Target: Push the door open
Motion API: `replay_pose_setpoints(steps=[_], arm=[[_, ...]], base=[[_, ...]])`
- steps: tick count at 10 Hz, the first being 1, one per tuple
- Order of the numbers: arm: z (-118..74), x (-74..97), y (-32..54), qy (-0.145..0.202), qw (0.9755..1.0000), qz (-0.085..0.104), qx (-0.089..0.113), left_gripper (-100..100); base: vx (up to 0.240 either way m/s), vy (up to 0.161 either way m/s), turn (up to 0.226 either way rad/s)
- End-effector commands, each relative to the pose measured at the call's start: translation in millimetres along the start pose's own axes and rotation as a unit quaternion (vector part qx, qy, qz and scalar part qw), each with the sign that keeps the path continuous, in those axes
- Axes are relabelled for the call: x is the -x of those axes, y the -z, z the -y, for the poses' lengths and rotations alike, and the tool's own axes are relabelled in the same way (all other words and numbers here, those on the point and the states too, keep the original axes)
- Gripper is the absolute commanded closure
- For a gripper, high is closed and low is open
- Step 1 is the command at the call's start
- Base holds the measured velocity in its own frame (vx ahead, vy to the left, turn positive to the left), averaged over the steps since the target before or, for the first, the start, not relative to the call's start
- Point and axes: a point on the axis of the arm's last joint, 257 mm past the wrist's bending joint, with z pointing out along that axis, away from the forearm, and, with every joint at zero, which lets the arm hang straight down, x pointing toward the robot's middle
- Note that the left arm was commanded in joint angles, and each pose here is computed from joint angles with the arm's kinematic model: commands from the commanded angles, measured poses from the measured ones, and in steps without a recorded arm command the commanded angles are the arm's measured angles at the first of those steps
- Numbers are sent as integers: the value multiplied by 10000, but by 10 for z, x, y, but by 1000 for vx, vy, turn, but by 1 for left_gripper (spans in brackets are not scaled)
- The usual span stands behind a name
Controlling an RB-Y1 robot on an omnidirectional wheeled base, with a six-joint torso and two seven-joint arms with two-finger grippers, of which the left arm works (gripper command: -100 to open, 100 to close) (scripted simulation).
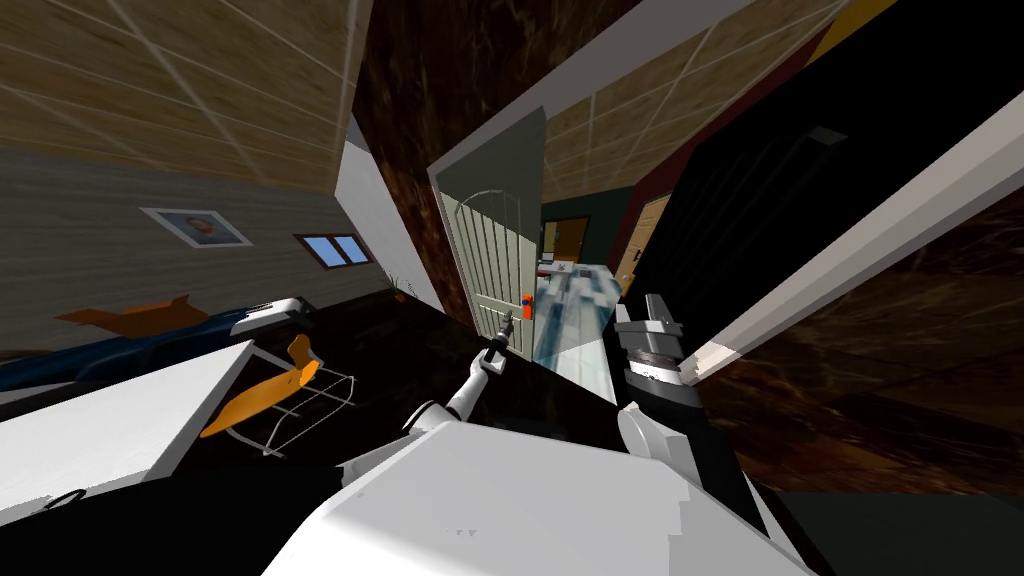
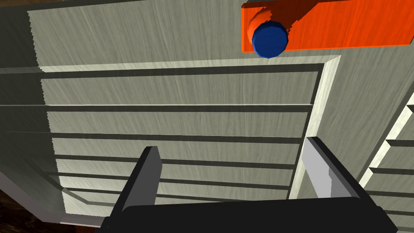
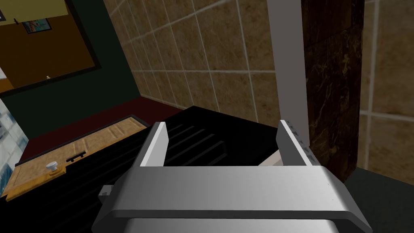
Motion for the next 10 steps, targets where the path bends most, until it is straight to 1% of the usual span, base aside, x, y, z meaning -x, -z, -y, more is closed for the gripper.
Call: replay_pose_setpoints(steps=[1,5,10], arm=[[-56,-27,-18,0,10000,-21,59,-100],[-215,-176,-94,3,9995,-153,279,-100],[-375,-358,-161,4,9982,-303,518,-100]], base=[[46,42,-20],[54,47,-50],[58,56,-47]])
